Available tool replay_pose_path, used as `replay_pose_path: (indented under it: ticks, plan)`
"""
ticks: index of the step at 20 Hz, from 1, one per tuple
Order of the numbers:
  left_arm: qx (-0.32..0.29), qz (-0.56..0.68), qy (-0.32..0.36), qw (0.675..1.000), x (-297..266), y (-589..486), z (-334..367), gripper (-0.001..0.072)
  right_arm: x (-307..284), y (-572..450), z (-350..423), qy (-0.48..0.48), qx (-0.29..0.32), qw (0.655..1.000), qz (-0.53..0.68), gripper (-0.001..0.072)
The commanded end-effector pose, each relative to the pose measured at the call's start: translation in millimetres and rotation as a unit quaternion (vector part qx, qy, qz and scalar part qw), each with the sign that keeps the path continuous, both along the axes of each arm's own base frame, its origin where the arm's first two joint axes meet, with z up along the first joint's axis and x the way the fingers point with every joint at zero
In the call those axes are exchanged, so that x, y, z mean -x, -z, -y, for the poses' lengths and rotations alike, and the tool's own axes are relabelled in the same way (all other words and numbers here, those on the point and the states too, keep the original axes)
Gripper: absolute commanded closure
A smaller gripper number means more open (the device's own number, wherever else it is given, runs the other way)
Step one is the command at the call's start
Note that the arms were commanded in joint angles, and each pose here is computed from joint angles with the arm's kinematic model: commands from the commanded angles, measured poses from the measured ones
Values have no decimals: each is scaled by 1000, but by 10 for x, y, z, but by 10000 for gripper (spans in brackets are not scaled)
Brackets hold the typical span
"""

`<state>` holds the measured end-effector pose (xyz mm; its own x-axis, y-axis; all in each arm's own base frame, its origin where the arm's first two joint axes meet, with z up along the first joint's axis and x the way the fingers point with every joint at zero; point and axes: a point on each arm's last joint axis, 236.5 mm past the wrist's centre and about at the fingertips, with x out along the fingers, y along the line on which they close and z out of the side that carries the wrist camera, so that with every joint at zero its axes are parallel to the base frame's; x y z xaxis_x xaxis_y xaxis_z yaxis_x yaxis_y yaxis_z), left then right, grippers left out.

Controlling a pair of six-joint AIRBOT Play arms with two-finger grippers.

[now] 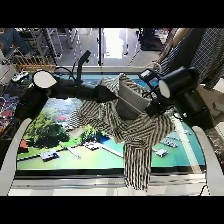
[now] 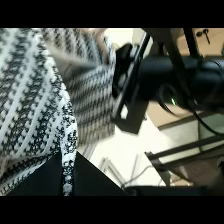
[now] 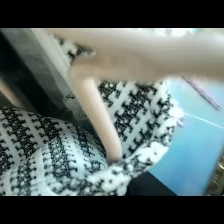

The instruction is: Fold the clothes and pants, and hang the long-sleeved shirts on hangers.

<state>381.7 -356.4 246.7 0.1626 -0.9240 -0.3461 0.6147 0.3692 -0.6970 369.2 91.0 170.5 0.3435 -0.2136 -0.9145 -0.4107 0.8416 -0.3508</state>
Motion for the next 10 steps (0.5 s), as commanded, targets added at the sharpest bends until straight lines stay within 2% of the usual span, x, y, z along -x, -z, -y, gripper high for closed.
replay_pose_path:
  ticks: [1, 5, 8, 10]
  plan:
    - [18, 36, -7, 999, 128, -219, 259, 685, 46, -267, -601, -59, -110, 992, 25, 661]
    - [-32, 80, -8, 996, 268, -213, 243, 686, -435, -519, -669, -7, -199, 972, 125, 661]
    - [-91, 94, -35, 991, 234, -140, 3, 686, -385, -693, -608, 9, -274, 954, 121, 661]
    - [-104, 101, -47, 988, 185, -135, -80, 684, -231, -975, -598, 0, -323, 937, 134, 661]
